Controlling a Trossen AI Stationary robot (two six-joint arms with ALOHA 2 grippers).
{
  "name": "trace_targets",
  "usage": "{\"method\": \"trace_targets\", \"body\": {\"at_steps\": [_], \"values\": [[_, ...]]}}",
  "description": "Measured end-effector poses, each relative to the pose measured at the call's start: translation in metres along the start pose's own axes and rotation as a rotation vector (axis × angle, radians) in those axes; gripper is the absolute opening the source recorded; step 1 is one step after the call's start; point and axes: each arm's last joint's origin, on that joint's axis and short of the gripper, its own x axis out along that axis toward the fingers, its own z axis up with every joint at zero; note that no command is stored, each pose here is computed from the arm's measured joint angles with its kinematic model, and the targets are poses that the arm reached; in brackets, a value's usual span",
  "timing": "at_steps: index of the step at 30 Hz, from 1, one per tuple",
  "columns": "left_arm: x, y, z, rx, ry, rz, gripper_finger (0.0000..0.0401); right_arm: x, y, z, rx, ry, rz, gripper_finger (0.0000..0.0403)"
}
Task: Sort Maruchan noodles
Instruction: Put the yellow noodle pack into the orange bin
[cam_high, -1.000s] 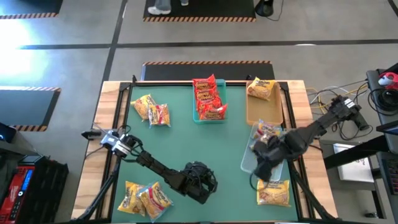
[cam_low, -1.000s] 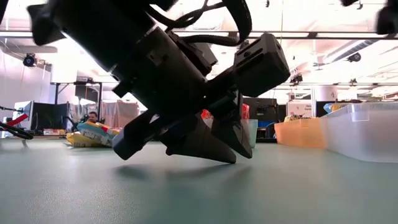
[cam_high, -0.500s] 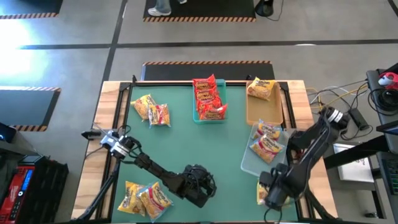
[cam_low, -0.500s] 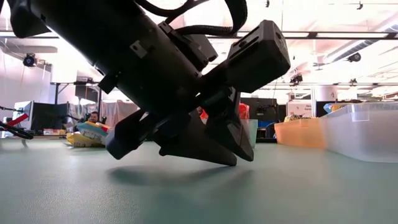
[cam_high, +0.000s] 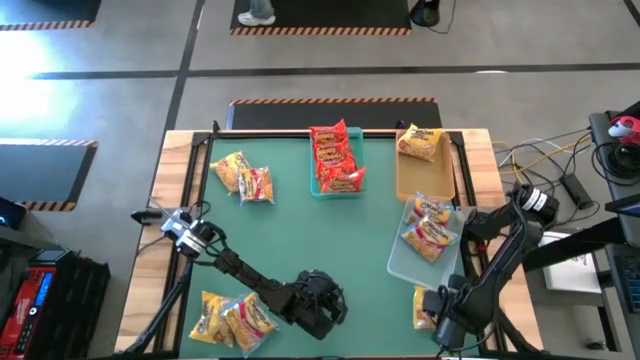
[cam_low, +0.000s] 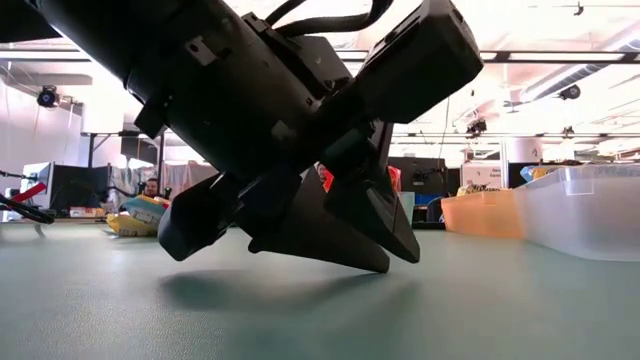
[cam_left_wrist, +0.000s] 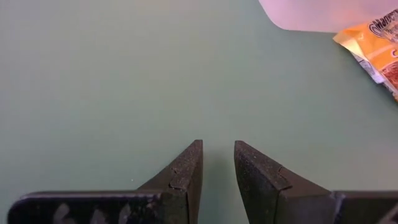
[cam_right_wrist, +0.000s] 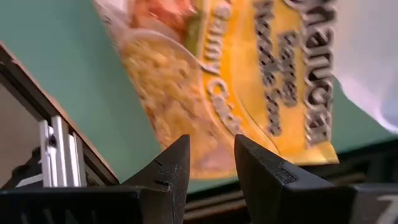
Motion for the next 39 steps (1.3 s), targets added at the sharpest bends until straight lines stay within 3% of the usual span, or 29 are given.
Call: {"method": "trace_targets", "body": {"at_steps": [9,15,23,39], "values": [[-0.005,-0.006,-0.003,0.015,0.013,-0.022,0.0075,0.000,0.012,0.006,-0.035,-0.146,0.096,0.0090],[-0.008,-0.012,-0.003,0.034,0.017,-0.041,0.0075,0.001,0.011,0.008,-0.017,-0.195,0.090,0.0079],[-0.011,-0.013,-0.006,0.040,0.020,-0.048,0.0075,0.000,0.013,-0.001,-0.041,-0.065,0.114,0.0073],[-0.011,-0.012,-0.006,0.050,0.017,-0.042,0.0075,0.026,0.014,0.004,-0.031,-0.032,-0.030,0.0069]]}}
